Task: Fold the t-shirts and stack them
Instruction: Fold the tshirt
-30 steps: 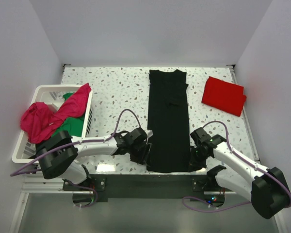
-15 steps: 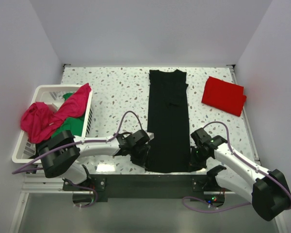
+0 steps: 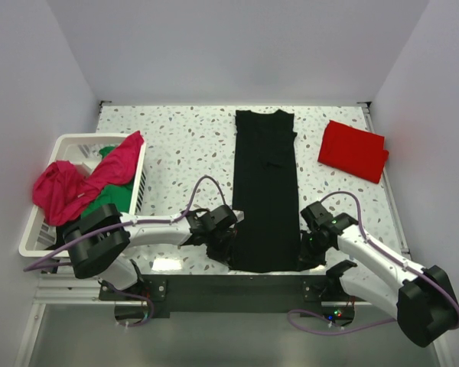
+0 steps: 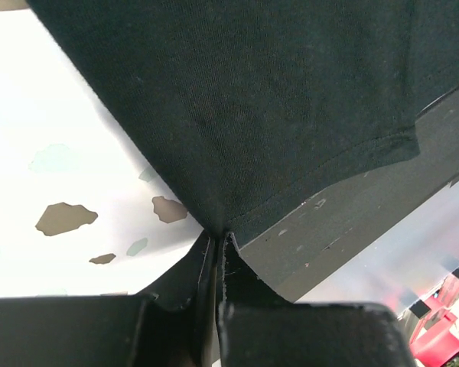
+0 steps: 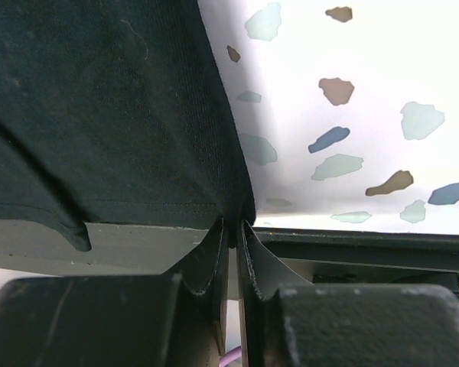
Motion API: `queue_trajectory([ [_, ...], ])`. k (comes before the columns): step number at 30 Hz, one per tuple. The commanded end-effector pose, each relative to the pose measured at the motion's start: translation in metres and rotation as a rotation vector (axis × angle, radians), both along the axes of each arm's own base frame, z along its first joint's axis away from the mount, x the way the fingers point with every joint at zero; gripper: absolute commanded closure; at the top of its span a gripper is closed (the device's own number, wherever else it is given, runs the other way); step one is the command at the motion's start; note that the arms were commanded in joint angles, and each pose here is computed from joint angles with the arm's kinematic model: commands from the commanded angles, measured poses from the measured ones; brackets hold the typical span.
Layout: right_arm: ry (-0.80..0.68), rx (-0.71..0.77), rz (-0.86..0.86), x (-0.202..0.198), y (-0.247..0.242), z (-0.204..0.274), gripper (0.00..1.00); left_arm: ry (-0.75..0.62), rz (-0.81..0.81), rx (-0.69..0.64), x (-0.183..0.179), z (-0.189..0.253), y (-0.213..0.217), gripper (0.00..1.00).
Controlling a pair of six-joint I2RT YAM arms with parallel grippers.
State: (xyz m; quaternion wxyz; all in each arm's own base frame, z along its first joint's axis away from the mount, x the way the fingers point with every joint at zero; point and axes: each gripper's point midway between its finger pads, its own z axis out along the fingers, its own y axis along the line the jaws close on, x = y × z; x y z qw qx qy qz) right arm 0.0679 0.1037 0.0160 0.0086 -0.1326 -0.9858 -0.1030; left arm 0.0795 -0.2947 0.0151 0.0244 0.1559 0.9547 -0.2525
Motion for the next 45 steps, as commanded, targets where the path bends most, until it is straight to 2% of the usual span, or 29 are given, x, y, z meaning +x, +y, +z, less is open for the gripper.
queue_trajectory([
  [1, 0.016, 0.003, -0.01, -0.001, 0.002, 0.002, 0.95, -0.01, -0.013, -0.066, 0.0, 0.017, -0.015, 1.0],
  [4, 0.002, 0.001, -0.008, 0.002, 0.002, 0.01, 1.0, -0.037, 0.0, -0.079, 0.005, 0.026, -0.015, 1.0],
  [13, -0.087, -0.026, -0.047, 0.019, -0.001, 0.056, 1.0, -0.143, 0.053, -0.113, 0.027, 0.062, -0.024, 1.0],
  [19, -0.147, -0.05, -0.06, 0.047, 0.003, 0.072, 1.0, -0.216, 0.098, -0.116, 0.047, 0.076, -0.026, 1.0],
  [35, -0.395, -0.139, -0.078, 0.157, 0.02, 0.105, 1.0, -0.379, 0.178, -0.181, 0.139, 0.098, -0.023, 1.0],
  [45, -0.464, -0.207, -0.087, 0.221, 0.018, 0.11, 1.0, -0.431, 0.189, -0.198, 0.199, 0.099, -0.024, 1.0],
])
